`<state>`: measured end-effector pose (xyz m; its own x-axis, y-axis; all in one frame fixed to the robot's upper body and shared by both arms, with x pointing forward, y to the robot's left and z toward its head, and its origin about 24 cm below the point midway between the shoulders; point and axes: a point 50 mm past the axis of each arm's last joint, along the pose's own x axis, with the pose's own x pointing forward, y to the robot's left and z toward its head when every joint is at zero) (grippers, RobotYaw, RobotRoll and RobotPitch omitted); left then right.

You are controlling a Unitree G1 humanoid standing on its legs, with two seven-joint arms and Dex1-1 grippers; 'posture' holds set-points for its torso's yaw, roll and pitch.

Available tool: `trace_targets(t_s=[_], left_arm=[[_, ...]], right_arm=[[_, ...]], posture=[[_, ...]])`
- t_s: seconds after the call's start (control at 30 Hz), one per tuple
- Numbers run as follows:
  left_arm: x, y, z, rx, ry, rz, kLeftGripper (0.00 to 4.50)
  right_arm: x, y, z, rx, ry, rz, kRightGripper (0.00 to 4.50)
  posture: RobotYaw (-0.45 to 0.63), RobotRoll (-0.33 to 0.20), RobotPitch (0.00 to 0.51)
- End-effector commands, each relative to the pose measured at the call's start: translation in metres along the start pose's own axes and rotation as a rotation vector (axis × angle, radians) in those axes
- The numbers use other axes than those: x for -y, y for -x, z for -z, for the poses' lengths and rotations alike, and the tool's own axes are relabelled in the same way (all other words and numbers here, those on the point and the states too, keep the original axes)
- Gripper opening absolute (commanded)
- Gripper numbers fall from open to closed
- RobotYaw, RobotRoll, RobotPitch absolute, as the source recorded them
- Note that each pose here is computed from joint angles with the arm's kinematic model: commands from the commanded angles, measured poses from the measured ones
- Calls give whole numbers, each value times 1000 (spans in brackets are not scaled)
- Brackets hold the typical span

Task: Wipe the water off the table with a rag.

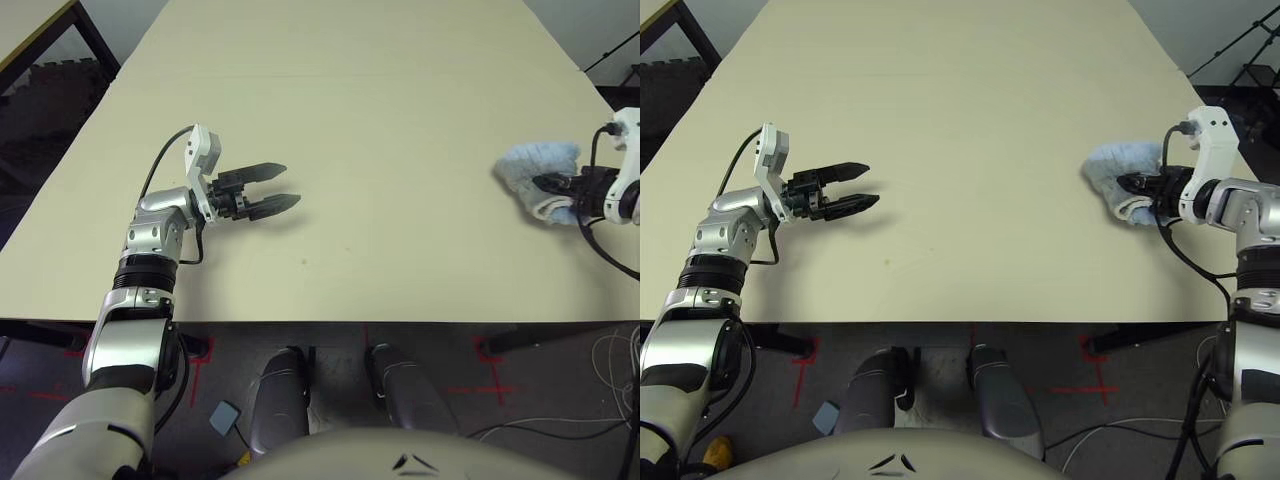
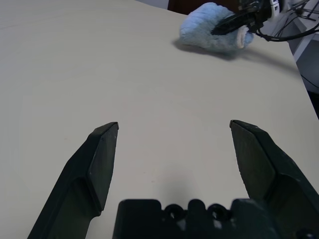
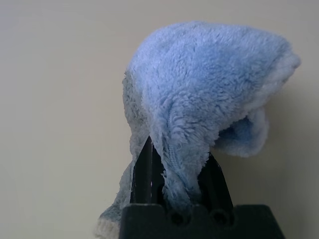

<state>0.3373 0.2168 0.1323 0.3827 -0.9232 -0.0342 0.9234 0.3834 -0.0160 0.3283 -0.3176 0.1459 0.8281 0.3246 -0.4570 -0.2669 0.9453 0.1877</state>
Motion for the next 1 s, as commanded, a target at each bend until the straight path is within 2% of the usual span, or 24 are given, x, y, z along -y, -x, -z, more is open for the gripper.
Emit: trace_targets(t_s=[0.03,0.2,0.4,0.57,0.63,0.83,0.9,1.0], left_arm=[[-2,3,1,-12,-1,-18,4500],[-2,5,1,-12,-2,-23,4500],[-2,7,1,-12,-4,-29,4500],[-3,7,-1,-12,-5,-34,4500],[-4,7,-1,-11,-6,-35,4500],[-9,8,-7,27,-13,-82,4500],[-12,8,-10,61,-10,-121,4500],[-24,9,-14,126,-50,-309,4500]], right_arm=[[6,-6,0,12,16,65,90],[9,-12,2,-6,30,92,90],[9,-7,-7,-10,76,89,2104],[5,12,-32,-15,190,41,4034],[4,24,-43,-12,219,33,4477],[14,57,-68,42,252,92,4477],[23,63,-71,80,237,151,4477],[34,64,-66,199,232,224,4477]], posture=[[-258,0,132],[-258,0,132],[-258,0,132],[-246,0,131],[-246,0,131],[-254,0,129],[-257,0,130],[-257,0,131]])
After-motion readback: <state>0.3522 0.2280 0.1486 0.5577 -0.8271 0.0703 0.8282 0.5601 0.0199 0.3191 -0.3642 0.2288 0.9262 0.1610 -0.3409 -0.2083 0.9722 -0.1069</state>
